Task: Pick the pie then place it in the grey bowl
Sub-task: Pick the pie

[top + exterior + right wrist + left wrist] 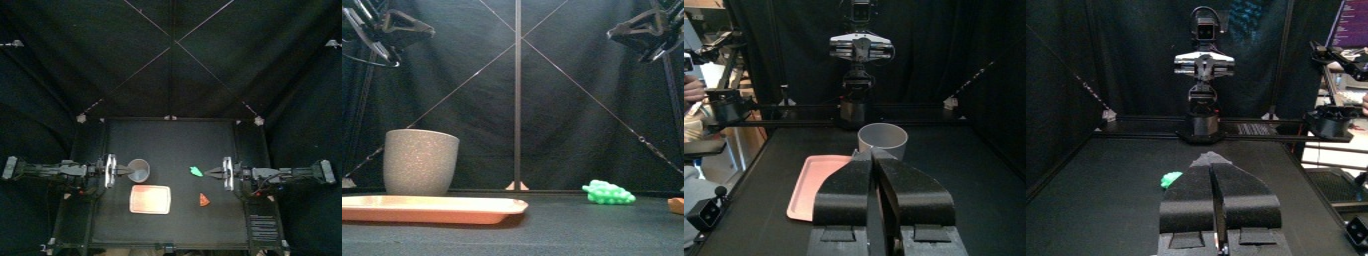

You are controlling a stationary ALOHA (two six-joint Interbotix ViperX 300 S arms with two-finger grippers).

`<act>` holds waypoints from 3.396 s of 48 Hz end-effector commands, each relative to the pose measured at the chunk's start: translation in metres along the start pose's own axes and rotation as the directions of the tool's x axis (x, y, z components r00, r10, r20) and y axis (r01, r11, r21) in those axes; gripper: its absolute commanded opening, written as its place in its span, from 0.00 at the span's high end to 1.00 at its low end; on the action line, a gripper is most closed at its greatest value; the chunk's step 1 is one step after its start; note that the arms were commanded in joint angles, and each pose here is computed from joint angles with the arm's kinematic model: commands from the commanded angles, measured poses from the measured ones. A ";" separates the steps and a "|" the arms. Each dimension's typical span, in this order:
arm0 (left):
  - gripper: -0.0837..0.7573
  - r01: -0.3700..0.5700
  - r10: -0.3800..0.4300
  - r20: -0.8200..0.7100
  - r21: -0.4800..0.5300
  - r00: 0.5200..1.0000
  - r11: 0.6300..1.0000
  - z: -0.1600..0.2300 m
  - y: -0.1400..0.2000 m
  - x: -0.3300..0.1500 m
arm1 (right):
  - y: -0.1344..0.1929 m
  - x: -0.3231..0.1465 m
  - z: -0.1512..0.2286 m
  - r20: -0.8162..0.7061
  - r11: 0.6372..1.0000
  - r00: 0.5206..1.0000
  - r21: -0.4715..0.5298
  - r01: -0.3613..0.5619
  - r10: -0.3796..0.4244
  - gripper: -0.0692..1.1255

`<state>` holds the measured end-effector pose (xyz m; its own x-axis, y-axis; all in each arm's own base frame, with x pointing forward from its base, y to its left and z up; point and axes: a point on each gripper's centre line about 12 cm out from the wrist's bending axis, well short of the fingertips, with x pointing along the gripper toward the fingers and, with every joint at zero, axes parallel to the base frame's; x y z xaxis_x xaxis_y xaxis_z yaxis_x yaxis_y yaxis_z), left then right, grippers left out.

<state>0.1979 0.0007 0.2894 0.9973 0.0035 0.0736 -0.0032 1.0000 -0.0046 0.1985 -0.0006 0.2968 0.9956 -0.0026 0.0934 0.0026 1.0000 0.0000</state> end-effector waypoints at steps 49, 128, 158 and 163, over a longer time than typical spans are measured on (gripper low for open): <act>0.74 0.002 -0.002 0.000 0.009 1.000 1.000 0.002 0.000 0.002 | 0.025 0.092 -0.037 -0.201 0.925 0.980 0.375 0.066 0.012 0.11; 0.74 -0.069 0.069 -0.042 0.020 0.997 0.997 -0.016 0.014 -0.003 | 0.086 0.051 -0.156 -0.964 0.401 0.264 0.232 0.886 -0.027 0.11; 0.74 -0.094 0.096 -0.061 0.025 0.994 0.995 -0.024 0.019 -0.005 | 0.078 0.053 -0.181 -0.979 0.393 0.195 0.156 0.906 -0.063 0.11; 0.74 -0.102 0.103 -0.067 0.024 0.992 0.995 -0.026 0.020 -0.006 | 0.078 0.055 -0.186 -0.979 0.394 0.197 0.158 0.905 -0.060 0.11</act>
<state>0.1925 0.0193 0.2586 0.9950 0.0993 -0.0061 -0.0992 0.9950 0.0089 0.2667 0.0772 0.1138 0.2644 -0.0698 -0.9619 0.8935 0.3932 0.2171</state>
